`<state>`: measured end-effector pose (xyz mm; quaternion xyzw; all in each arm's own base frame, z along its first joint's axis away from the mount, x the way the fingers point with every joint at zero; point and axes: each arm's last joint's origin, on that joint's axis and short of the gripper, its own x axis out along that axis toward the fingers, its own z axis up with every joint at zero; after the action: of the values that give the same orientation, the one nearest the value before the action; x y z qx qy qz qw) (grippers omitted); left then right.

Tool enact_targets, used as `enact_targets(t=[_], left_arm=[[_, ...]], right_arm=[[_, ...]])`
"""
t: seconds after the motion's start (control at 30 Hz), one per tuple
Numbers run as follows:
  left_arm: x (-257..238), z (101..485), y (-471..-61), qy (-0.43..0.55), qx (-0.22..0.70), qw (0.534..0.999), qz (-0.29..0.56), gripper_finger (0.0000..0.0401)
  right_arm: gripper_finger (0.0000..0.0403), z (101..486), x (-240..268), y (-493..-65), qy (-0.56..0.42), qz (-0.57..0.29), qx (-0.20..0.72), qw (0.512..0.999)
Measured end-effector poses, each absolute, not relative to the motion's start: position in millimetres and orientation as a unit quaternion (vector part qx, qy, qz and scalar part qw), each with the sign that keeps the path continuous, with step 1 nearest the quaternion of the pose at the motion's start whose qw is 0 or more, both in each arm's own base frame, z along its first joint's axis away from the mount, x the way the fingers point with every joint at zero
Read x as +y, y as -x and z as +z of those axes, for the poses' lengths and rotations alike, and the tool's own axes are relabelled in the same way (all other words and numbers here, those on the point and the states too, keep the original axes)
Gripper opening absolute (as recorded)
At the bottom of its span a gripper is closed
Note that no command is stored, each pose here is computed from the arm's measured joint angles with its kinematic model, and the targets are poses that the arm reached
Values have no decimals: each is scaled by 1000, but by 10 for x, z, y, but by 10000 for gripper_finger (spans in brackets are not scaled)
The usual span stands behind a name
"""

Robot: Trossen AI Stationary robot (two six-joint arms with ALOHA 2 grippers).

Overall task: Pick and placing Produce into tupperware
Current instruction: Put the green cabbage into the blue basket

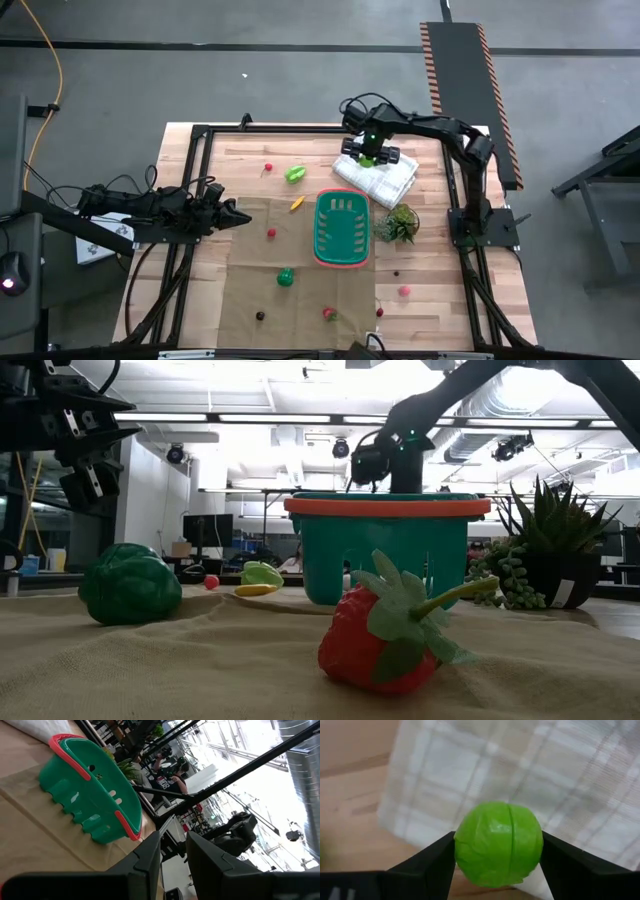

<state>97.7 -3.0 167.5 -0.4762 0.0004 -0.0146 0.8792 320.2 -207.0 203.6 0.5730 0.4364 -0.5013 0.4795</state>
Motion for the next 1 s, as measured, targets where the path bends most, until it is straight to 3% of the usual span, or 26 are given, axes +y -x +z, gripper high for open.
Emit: enact_targets(t=[0.5,0.73,1.0], left_arm=[[-30,1674,-978,480,1,877,-14,83],[-30,1675,-977,481,0,877,-15,83],[-30,1674,-977,504,1,864,-14,83]], right_arm=[[242,2685,-1884,-3325,-572,-370,347,644],[242,3116,-1673,-3423,-546,-234,285,752],[242,3389,-1182,-3471,-462,-82,308,828]])
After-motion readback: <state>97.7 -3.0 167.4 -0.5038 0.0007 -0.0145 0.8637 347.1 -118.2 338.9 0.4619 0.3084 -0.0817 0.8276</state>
